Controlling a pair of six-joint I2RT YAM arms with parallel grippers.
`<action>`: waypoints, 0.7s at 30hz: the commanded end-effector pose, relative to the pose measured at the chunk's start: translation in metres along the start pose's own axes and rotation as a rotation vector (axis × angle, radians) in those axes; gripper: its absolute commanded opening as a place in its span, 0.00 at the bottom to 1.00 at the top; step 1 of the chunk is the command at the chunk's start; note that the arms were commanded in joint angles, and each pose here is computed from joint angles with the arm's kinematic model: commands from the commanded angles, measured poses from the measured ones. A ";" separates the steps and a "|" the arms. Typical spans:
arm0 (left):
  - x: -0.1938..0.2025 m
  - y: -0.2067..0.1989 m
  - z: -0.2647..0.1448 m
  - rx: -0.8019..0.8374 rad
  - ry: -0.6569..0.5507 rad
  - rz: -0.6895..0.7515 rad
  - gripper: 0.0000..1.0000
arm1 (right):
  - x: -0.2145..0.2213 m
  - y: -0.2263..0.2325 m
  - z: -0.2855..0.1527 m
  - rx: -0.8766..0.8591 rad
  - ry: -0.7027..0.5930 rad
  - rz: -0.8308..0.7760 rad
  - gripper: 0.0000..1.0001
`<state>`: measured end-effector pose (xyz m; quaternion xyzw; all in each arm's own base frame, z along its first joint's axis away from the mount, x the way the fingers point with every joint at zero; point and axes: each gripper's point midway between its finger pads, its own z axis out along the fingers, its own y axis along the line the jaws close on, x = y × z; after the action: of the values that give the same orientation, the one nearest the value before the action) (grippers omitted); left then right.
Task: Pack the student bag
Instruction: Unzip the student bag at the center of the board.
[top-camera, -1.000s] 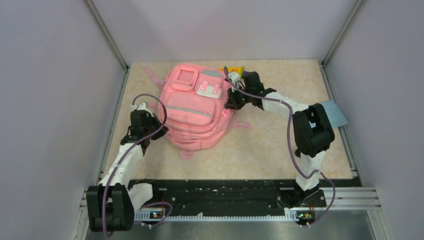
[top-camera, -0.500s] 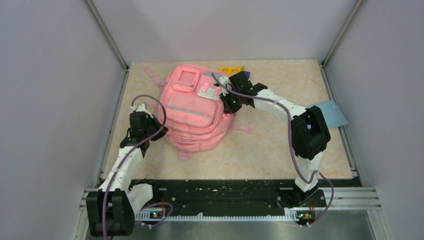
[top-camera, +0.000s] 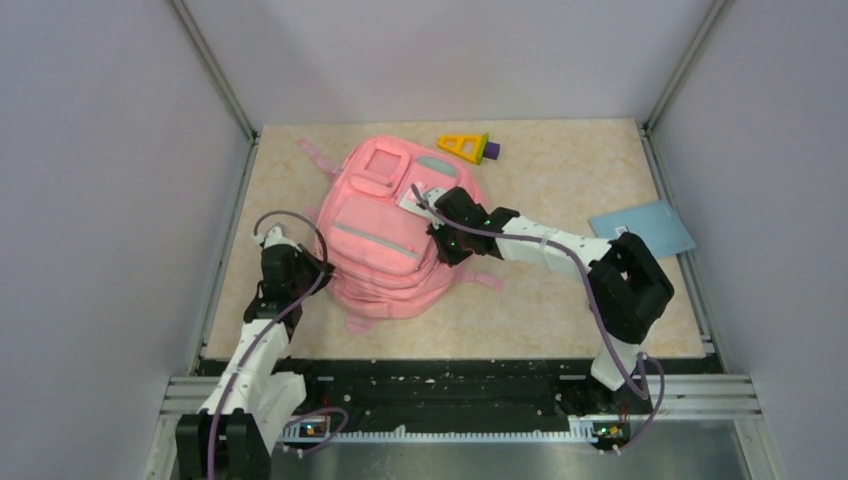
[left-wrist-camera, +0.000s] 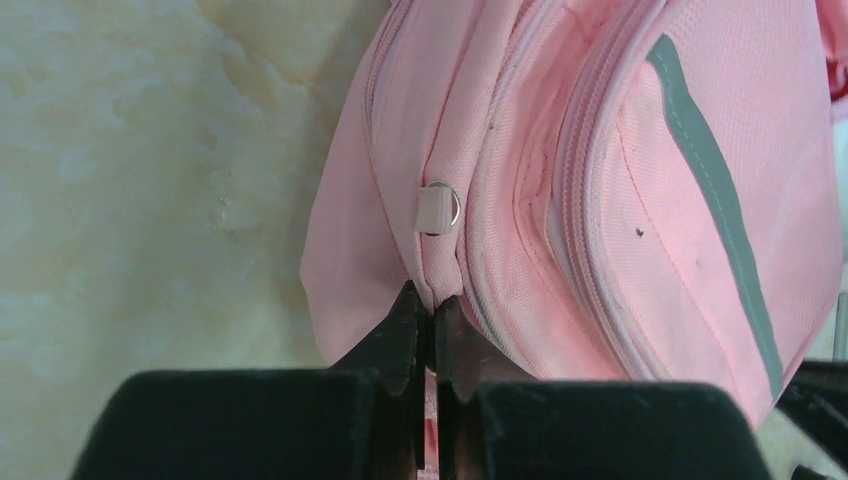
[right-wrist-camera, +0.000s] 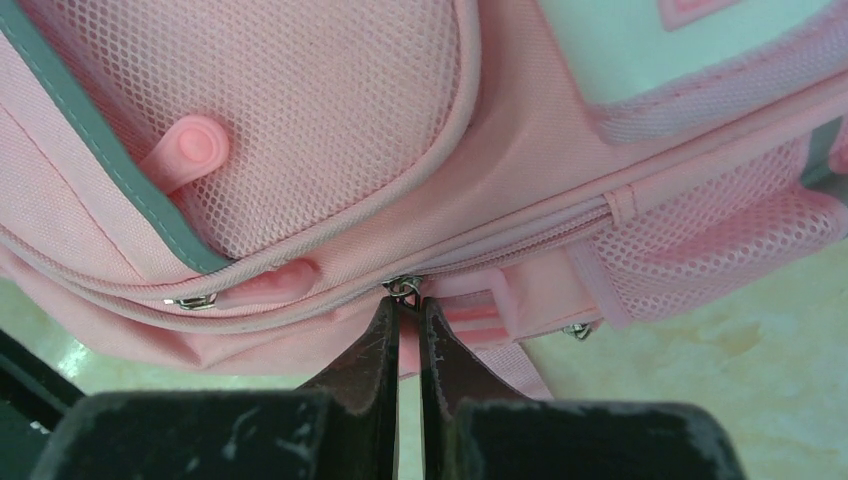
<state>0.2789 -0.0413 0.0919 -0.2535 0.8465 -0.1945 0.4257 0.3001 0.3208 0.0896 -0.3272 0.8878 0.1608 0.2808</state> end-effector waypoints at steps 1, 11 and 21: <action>-0.023 -0.034 -0.009 0.141 -0.164 -0.077 0.00 | 0.005 0.076 -0.016 -0.109 -0.057 0.101 0.00; -0.006 -0.040 -0.022 0.164 -0.236 -0.144 0.00 | -0.024 0.160 -0.029 -0.218 -0.236 0.180 0.00; -0.010 -0.029 -0.024 0.093 -0.249 -0.093 0.00 | -0.014 0.115 -0.045 -0.014 -0.235 0.142 0.00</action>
<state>0.2627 -0.0335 0.0944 -0.3204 0.7834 -0.1581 0.5086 0.2083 0.3646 0.0827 -0.2651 0.9055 0.1526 0.2941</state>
